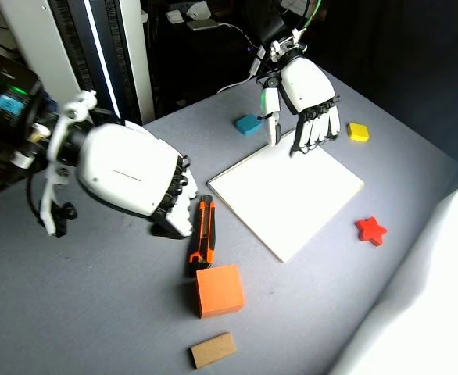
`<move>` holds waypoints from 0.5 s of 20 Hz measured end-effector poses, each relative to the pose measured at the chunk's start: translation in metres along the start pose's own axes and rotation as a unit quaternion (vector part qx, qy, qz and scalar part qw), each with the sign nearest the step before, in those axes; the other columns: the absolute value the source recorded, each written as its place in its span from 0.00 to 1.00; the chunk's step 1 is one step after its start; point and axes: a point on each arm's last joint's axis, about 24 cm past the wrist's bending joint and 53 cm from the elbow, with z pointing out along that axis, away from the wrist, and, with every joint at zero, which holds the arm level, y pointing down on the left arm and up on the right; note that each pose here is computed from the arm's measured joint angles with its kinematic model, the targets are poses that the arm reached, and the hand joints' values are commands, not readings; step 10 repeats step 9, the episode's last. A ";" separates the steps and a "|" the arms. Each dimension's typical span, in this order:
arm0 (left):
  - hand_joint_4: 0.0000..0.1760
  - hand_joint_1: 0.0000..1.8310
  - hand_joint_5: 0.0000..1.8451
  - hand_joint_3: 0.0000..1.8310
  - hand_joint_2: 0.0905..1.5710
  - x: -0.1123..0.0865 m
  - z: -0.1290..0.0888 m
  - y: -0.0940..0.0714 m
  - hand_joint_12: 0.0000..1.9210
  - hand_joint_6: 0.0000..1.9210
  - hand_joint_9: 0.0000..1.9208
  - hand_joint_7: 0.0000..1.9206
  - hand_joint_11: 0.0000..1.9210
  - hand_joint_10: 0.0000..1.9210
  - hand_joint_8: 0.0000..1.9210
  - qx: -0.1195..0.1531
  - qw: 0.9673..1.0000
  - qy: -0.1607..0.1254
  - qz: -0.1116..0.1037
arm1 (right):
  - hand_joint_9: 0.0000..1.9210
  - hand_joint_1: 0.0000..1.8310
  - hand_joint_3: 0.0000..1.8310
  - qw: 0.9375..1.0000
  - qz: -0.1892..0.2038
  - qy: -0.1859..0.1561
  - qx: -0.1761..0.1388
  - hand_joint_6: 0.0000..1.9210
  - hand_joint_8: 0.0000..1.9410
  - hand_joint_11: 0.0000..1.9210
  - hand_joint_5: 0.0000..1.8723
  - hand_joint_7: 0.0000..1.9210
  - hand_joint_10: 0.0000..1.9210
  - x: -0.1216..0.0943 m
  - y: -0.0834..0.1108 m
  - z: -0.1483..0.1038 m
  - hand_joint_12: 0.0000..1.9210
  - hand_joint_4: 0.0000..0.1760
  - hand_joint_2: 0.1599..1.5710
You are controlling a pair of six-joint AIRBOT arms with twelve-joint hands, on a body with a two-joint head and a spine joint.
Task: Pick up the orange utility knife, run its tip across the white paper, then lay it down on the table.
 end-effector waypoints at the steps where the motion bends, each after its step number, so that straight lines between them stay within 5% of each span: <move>1: 0.00 0.12 0.43 0.00 0.93 0.000 0.000 -0.005 0.99 0.78 0.47 0.50 0.40 0.93 0.82 0.008 1.000 0.002 0.002 | 0.66 0.02 0.02 1.000 0.012 -0.020 0.000 0.94 0.92 0.62 0.56 0.67 1.00 -0.012 -0.003 -0.005 1.00 0.00 0.95; 10: 0.00 0.14 0.41 0.00 0.92 0.006 0.000 -0.020 1.00 0.79 0.45 0.47 0.38 0.94 0.83 0.035 0.999 0.022 0.000 | 0.63 0.03 0.01 0.997 0.015 -0.069 -0.014 0.92 0.93 0.57 0.53 0.64 1.00 -0.033 -0.005 -0.028 1.00 0.00 0.97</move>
